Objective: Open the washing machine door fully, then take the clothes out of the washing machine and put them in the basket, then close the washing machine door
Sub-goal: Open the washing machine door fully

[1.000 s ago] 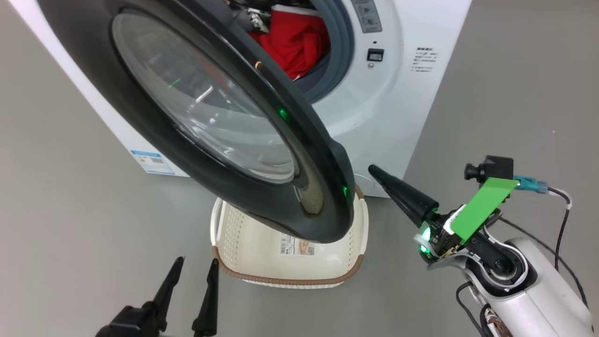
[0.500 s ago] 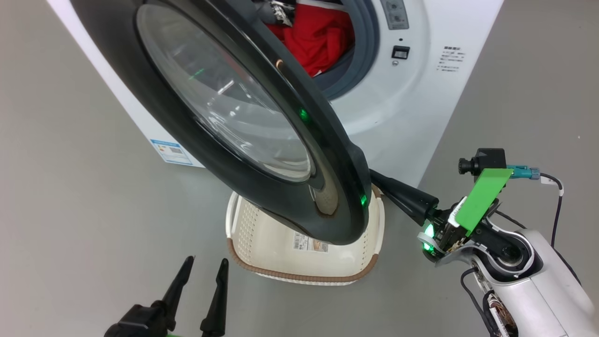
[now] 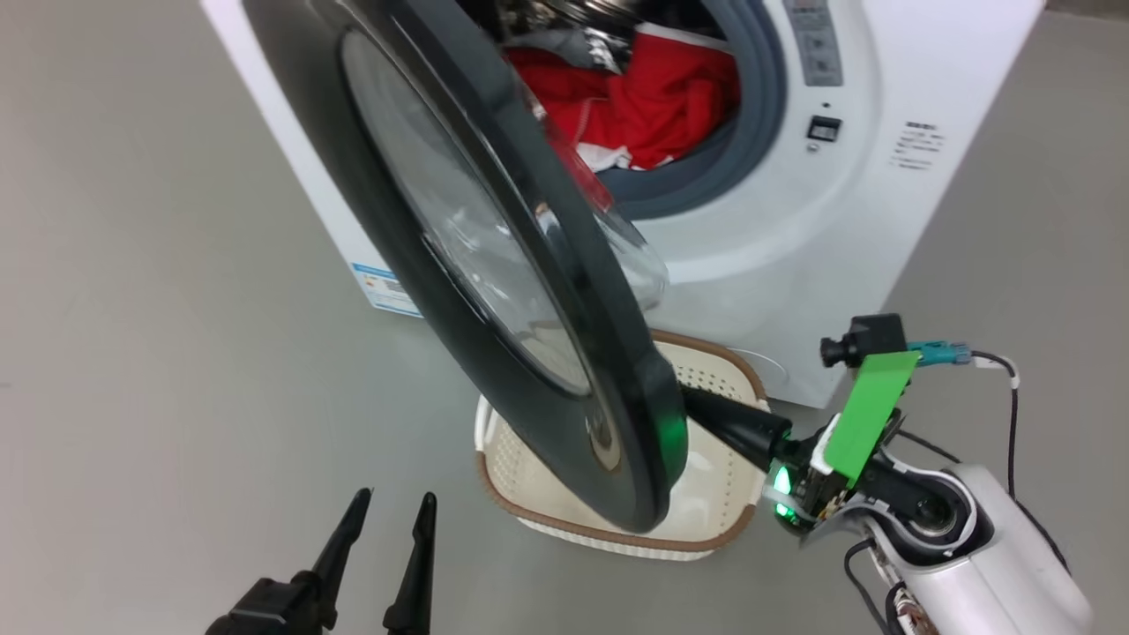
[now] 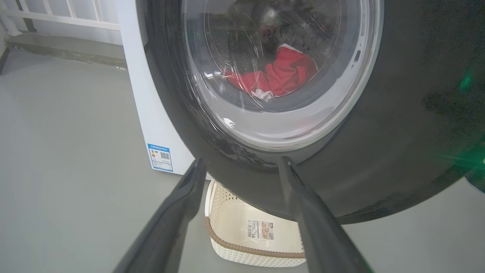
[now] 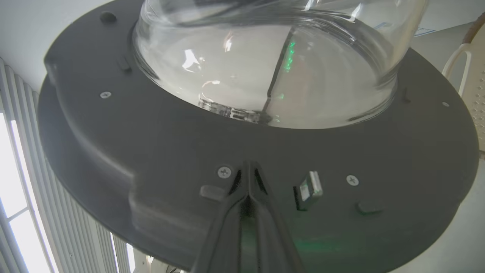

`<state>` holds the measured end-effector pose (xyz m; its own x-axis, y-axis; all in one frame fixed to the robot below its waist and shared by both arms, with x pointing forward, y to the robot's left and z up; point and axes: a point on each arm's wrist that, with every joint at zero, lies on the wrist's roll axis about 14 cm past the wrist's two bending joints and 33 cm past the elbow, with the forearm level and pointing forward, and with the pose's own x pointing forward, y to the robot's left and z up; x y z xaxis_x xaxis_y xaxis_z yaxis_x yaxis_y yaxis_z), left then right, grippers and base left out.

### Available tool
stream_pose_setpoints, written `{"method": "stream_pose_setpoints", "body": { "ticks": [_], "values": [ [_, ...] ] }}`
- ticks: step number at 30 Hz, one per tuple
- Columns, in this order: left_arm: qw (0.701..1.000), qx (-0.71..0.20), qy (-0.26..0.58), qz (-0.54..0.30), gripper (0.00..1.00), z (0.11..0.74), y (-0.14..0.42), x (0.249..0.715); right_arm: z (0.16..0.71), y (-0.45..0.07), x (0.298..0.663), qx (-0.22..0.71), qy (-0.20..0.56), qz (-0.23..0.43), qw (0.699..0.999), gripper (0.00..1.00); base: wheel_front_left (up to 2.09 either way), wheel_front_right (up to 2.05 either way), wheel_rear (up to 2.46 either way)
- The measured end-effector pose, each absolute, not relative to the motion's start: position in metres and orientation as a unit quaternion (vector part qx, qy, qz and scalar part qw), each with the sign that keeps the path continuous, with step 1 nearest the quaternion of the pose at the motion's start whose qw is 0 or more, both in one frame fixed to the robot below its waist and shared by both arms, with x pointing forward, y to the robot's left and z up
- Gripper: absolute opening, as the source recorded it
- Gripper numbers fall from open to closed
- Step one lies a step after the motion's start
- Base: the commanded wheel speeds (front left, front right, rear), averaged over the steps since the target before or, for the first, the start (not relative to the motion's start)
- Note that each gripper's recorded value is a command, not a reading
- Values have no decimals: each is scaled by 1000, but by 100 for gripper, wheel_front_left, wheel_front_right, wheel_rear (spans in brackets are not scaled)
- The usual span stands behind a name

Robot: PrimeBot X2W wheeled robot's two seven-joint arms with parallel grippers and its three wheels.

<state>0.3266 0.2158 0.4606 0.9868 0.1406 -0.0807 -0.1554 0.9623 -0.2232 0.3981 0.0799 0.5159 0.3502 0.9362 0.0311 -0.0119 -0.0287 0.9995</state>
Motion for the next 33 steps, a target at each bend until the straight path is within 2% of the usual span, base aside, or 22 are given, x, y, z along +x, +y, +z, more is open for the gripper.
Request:
{"method": "stream_pose_setpoints", "body": {
  "ticks": [11, 21, 33],
  "values": [
    [984, -116, 25, 130, 100, 462, 240, 290, 519, 115, 368, 557, 427, 450, 553, 0, 0, 0, 0],
    [978, -113, 10, 175, 100, 467, 260, 260, 533, 153, 334, 535, 453, 494, 515, 0, 0, 0, 0],
    [971, -109, 2, 212, 100, 471, 276, 245, 537, 175, 309, 521, 477, 518, 482, 0, 0, 0, 0]
  ]
}}
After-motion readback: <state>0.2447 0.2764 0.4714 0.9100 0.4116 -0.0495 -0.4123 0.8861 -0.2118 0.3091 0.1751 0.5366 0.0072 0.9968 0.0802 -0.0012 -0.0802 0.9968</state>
